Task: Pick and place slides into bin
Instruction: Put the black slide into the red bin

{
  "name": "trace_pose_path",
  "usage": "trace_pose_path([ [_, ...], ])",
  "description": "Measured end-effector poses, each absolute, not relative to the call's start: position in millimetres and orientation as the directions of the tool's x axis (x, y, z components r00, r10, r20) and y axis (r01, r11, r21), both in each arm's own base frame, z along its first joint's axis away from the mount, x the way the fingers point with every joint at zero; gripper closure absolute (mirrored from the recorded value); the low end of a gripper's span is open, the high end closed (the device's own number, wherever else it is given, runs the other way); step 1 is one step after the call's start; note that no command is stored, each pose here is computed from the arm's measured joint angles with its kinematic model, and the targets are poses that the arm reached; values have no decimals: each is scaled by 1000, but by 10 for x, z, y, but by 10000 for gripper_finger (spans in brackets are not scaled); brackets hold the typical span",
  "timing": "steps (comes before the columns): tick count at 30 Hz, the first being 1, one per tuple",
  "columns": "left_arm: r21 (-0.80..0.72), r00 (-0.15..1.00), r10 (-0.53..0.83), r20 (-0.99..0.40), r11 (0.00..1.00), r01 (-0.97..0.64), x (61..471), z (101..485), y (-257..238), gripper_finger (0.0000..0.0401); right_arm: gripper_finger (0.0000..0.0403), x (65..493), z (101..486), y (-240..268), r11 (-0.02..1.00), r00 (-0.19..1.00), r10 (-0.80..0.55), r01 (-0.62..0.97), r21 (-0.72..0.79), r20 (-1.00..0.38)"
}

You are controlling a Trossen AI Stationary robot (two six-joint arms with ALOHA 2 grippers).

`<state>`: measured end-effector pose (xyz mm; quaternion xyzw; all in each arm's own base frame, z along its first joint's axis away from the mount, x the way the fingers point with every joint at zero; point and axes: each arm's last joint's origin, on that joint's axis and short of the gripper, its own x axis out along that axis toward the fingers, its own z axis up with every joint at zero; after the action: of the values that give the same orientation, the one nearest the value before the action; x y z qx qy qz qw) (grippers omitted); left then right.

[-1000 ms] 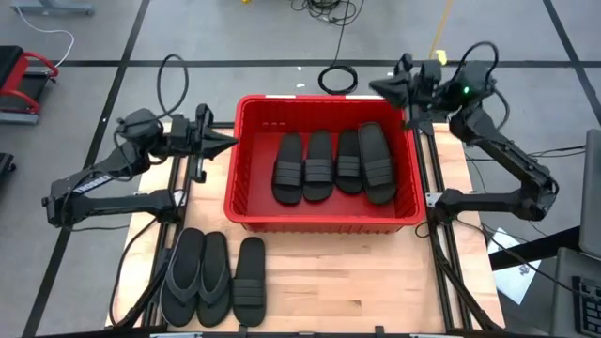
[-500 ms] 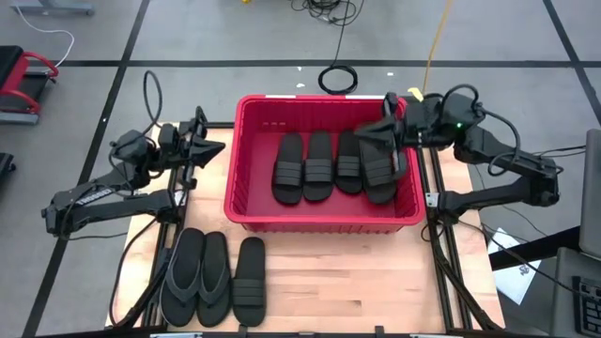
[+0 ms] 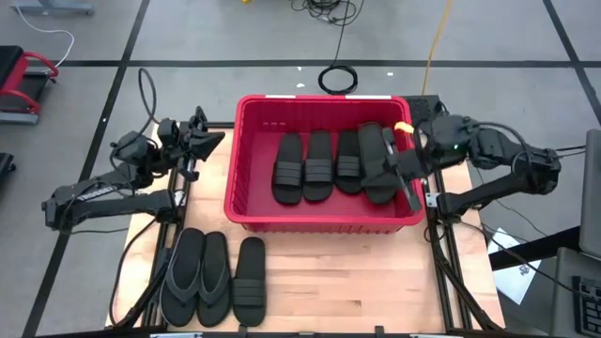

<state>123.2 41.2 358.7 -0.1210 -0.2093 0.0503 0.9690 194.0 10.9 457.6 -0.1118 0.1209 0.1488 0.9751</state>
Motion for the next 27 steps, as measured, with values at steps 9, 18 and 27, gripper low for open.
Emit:
trace_pose_path([
  [9, -345, 912, 206, 356, 936, -77, 1284, 3545, 362, 401, 403, 2204, 4764, 431, 919, 941, 255, -308, -248, -222],
  [18, -331, 957, 63, 282, 943, 36, 1387, 3468, 256, 401, 403, 2702, 5003, 560, 957, 954, 175, -223, -187, -242],
  [27, -269, 910, -311, 275, 883, 383, 1323, 3482, -25, 401, 403, 3330, 4564, 908, 955, 904, 223, -277, -102, -365],
])
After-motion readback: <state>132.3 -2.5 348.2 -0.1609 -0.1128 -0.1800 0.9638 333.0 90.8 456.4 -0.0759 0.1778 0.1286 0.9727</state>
